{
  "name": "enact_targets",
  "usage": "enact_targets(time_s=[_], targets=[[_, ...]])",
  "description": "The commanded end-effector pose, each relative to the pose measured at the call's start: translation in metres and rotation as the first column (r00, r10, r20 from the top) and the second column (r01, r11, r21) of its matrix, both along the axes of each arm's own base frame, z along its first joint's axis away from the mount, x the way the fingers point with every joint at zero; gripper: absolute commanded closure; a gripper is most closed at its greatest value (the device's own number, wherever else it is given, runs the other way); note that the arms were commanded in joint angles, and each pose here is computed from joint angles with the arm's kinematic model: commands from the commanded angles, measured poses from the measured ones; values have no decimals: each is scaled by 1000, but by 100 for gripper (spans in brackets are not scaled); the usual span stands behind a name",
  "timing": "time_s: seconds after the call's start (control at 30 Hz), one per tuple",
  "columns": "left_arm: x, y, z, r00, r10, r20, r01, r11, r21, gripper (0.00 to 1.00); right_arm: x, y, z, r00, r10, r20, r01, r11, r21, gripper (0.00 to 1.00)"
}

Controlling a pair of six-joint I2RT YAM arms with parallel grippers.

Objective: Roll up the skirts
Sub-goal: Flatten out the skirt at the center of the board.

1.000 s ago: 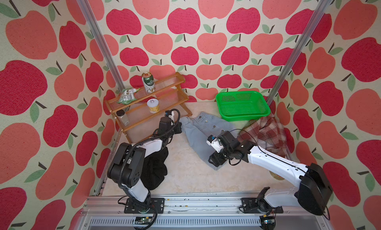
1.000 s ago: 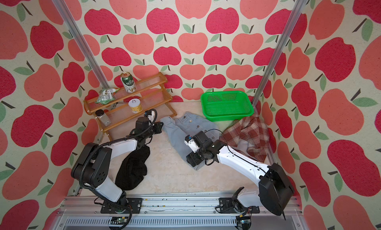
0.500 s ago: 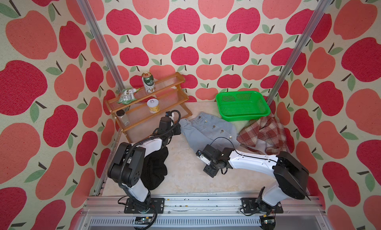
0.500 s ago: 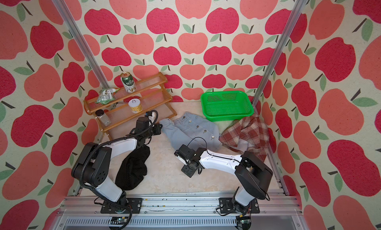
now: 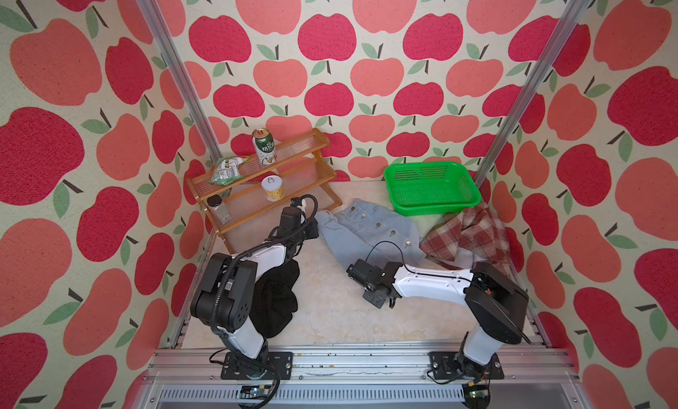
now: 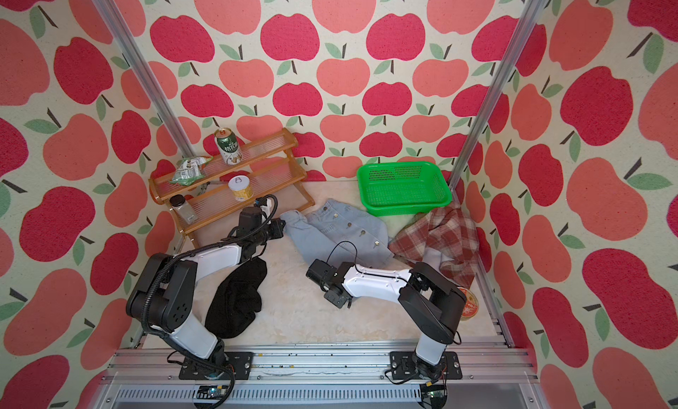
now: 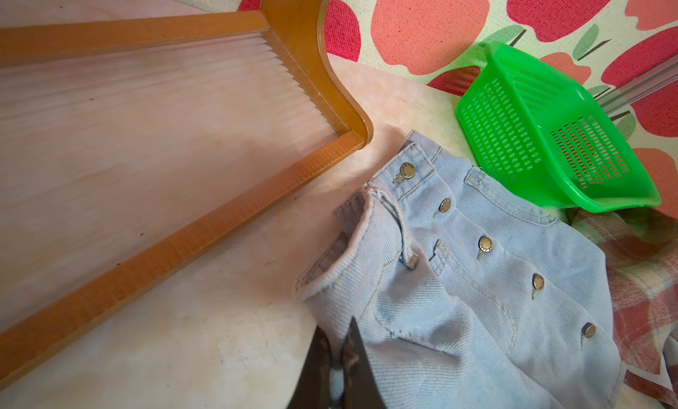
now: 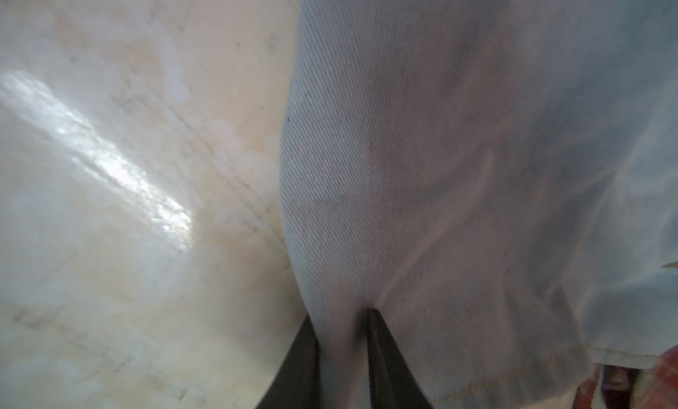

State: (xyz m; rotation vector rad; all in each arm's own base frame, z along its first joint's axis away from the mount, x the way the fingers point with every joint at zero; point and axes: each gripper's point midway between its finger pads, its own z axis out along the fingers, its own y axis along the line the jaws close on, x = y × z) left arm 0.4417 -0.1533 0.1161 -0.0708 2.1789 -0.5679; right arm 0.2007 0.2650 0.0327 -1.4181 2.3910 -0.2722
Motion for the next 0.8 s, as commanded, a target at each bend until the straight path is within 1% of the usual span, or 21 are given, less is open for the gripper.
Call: enact_targets(time_s=[0.0,0.1,0.13,0.2,0.27,0.4,0.47,0.53,0.63,0.73,0.77], targets=[[13,9,19,999,30,43,-31,999,8,94,7,-16,18,997,-26,76,28,999,-25,87],[14,9,26,998,30,53,-31,999,9,94,9,-15,38,993,-34,115,31,999,26,94],[14,10,29,998,32,57,-33,999,9,94,10,-14,47,992,-38,125,31,998,58,95],[14,10,38,997,35,73,-36,999,9,94,9,-6,74,989,-41,144,18,987,159,96],[14,11,48,995,38,94,-39,999,15,94,8,0,107,984,-49,171,-1,960,278,96],[11,20,70,988,66,138,-70,997,27,94,3,-1,161,981,-68,179,-26,879,476,97],[9,22,82,983,77,165,-83,996,24,94,3,-5,177,979,-68,193,-42,857,514,97],[8,21,96,978,72,194,-76,997,13,94,3,-8,191,973,-65,221,-64,845,530,97],[6,21,119,970,73,230,-76,997,3,94,1,-5,214,973,-50,225,-93,809,581,97],[3,25,153,951,91,294,-94,996,-3,95,-9,4,236,976,7,216,-146,760,633,97],[0,26,170,940,94,328,-99,995,-4,95,-13,7,247,976,27,217,-165,741,651,97]])
